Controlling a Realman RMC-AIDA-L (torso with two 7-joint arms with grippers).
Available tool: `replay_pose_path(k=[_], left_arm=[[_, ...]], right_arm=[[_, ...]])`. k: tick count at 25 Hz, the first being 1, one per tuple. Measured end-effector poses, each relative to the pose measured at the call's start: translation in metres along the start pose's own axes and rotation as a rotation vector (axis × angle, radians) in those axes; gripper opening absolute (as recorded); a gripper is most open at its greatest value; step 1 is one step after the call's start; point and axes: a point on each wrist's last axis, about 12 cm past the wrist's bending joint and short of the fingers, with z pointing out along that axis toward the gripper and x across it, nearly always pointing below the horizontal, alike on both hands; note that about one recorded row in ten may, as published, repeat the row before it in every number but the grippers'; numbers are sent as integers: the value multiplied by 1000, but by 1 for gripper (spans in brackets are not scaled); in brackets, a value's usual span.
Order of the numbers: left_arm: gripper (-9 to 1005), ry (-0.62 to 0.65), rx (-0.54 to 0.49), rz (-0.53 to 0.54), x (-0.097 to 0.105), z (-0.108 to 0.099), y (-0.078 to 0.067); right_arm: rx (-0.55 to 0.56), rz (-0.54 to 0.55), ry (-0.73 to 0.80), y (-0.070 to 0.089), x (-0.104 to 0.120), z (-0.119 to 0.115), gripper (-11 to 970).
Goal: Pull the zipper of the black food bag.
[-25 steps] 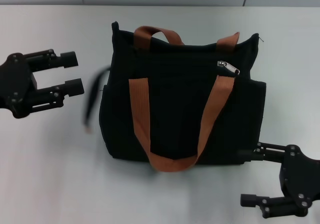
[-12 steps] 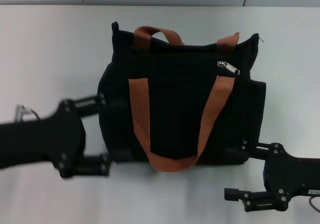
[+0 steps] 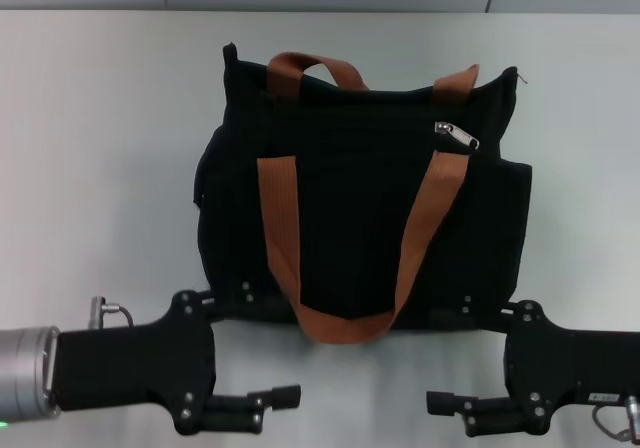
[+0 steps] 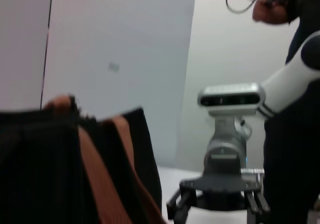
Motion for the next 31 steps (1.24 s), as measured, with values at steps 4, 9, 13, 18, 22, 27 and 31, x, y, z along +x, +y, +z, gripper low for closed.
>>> replay_pose_path(k=[4, 9, 13, 18, 22, 27, 31], left_arm=[[819, 85, 23, -25, 10, 0, -2], [819, 92, 33, -31, 9, 1, -1], [819, 91, 36, -30, 9, 2, -1], [819, 91, 38, -30, 9, 2, -1], [819, 91, 38, -31, 9, 2, -2], [819, 91, 37, -33, 10, 2, -2], [819, 91, 36, -33, 10, 1, -2]], right_arm=[[2, -15, -4, 3, 4, 4, 818], [2, -22, -5, 3, 4, 5, 818], [3, -21, -5, 3, 5, 5, 818], [4, -21, -4, 3, 5, 4, 818], [6, -21, -2, 3, 5, 4, 818], [12, -21, 2, 2, 6, 4, 818], [13, -21, 2, 2, 6, 4, 818]])
